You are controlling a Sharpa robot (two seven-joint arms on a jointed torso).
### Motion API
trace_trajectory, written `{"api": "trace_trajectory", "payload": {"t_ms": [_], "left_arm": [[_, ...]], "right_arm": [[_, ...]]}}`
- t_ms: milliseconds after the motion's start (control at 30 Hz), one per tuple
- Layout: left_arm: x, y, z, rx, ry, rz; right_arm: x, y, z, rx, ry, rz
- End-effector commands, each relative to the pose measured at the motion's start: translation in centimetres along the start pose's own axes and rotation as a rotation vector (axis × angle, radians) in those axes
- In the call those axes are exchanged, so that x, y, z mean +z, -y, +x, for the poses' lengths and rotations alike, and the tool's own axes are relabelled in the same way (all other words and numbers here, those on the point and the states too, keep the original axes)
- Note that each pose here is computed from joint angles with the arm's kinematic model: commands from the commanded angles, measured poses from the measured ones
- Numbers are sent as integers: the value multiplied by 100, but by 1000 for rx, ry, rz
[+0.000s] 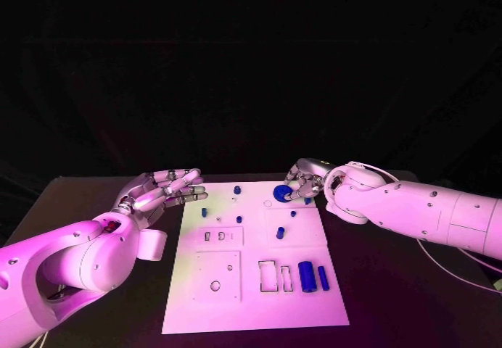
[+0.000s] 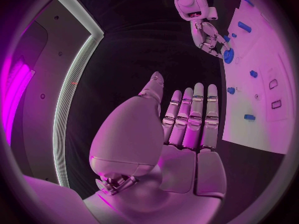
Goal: Assemble the parts on the task board
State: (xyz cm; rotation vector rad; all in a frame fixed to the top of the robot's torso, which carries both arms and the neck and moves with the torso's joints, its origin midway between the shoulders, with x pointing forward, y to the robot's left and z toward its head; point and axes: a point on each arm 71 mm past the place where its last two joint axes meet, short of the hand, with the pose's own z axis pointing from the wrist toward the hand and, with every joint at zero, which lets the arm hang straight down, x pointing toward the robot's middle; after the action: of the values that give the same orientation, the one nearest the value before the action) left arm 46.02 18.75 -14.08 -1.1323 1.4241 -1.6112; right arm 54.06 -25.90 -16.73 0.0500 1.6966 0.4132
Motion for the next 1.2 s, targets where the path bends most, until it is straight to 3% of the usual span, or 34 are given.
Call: {"api": "trace_trajectory", "payload": {"t_ms": [33, 1200], "left_arm": [[3, 11, 23, -2, -21, 8], [-3, 10, -6, 6, -15, 2]], "right_arm": [[5, -8, 34, -26, -22, 3], [70, -64, 80, -89, -29, 9]]}}
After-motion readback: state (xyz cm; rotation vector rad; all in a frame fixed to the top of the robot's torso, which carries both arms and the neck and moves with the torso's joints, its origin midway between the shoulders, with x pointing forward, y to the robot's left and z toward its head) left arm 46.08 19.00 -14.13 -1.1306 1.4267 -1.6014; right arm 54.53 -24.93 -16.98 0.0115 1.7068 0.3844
